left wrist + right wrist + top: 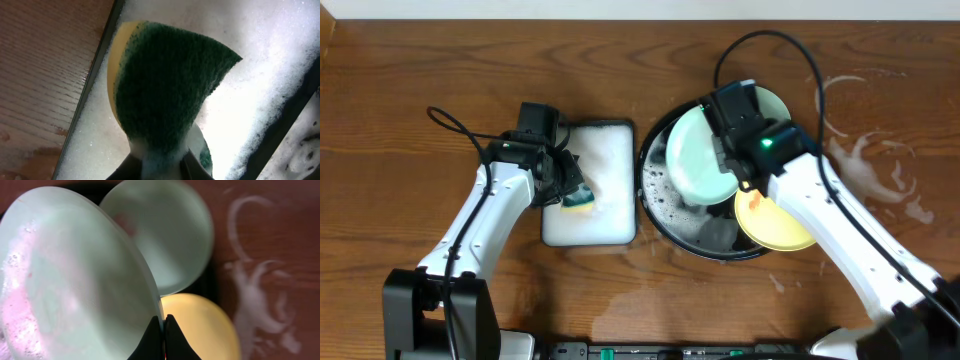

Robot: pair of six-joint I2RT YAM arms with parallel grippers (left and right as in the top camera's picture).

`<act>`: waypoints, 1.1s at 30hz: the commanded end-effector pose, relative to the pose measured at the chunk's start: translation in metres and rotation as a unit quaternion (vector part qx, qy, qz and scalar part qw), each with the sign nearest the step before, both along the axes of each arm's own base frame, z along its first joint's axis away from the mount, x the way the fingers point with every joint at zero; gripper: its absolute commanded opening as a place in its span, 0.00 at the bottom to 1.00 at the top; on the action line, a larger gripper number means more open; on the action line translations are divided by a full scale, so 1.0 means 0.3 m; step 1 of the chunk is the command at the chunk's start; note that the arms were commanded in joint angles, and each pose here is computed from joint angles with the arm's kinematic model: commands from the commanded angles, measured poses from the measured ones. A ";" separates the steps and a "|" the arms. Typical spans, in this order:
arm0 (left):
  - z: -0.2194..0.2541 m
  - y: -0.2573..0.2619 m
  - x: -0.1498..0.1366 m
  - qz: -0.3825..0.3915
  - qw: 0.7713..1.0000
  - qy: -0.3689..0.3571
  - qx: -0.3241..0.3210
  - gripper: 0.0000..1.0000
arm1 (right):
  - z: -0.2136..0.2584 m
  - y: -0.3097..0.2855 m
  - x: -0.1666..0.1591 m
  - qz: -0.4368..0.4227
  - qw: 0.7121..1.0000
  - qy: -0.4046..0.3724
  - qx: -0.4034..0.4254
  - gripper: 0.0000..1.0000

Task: Clean dirty plates on tray and stack at the side
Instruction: 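Lift the cleaned green plate upward with the right gripper, then carry the green plate right and set it on the table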

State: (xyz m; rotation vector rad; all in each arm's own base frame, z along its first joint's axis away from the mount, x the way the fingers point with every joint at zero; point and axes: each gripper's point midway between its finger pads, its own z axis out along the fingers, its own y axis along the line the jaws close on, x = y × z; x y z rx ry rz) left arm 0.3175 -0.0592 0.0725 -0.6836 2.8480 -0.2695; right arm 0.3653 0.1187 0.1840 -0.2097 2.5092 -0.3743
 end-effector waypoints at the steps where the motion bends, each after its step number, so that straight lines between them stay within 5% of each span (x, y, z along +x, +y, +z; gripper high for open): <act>1: -0.019 0.001 -0.010 -0.003 1.000 0.007 -0.001 0.08 | 0.153 -0.065 0.008 -0.035 0.997 -0.069 -0.010 0.01; 12: -0.015 -0.001 0.005 -0.003 1.000 -0.003 -0.002 0.08 | -0.175 -0.022 -0.007 -0.034 0.999 0.014 -0.003 0.01; 25: -0.015 -0.001 0.005 -0.003 1.000 -0.003 -0.002 0.08 | 0.216 -0.032 -0.016 -0.046 0.988 -0.120 0.088 0.01; 33: -0.015 -0.002 0.005 -0.003 1.000 -0.003 -0.002 0.08 | 0.126 -0.049 -0.038 -0.047 0.994 -0.077 0.067 0.01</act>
